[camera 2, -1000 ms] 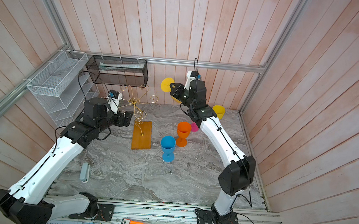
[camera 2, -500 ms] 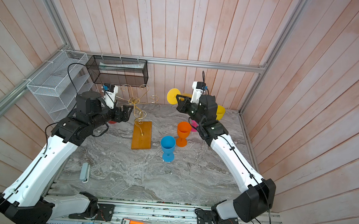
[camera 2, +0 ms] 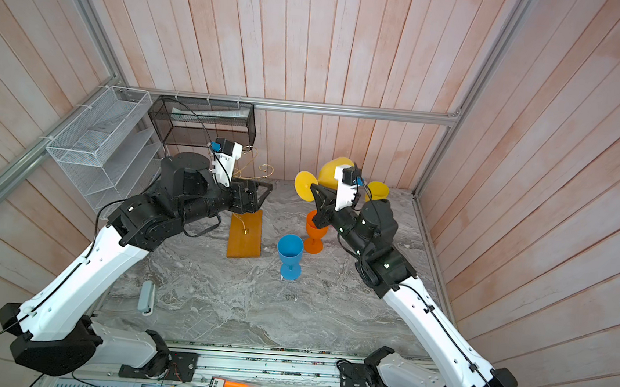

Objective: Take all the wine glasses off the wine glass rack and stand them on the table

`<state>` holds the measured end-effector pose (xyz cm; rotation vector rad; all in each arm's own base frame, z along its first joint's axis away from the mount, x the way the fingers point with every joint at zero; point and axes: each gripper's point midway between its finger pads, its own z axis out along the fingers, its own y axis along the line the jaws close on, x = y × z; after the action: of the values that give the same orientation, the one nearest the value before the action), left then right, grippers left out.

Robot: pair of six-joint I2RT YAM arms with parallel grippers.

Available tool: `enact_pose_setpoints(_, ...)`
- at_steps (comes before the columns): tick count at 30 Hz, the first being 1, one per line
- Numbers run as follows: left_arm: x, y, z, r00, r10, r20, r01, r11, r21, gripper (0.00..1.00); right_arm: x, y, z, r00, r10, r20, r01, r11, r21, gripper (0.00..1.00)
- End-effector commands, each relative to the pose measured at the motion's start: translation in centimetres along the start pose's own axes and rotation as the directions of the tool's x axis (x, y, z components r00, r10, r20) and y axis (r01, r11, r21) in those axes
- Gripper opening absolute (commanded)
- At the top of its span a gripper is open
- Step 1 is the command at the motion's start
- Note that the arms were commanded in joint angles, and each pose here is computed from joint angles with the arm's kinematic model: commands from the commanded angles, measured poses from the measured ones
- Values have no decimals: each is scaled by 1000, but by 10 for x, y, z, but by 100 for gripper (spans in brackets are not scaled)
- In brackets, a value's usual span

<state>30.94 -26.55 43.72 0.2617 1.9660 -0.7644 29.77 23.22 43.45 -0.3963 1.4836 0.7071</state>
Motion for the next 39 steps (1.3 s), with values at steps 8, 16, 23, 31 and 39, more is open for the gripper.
enact_pose_setpoints(8,-3,-45,13,919,-393,-3,387,903,187,74,8,0,-27,930,-354,96,343,932,114,0)
enact_pose_setpoints(16,4,-63,25,821,-567,-71,571,814,105,63,13,7,-38,881,-459,114,446,887,121,0)
enact_pose_setpoints(23,23,-64,42,736,-666,-127,672,740,16,54,17,13,-39,832,-547,92,533,834,143,0)
enact_pose_setpoints(31,38,-59,52,665,-733,-143,737,675,-34,53,29,22,-30,760,-649,39,637,755,152,0)
enact_pose_setpoints(39,44,-61,56,641,-750,-163,755,654,-42,49,34,24,-23,712,-703,3,692,702,170,0)
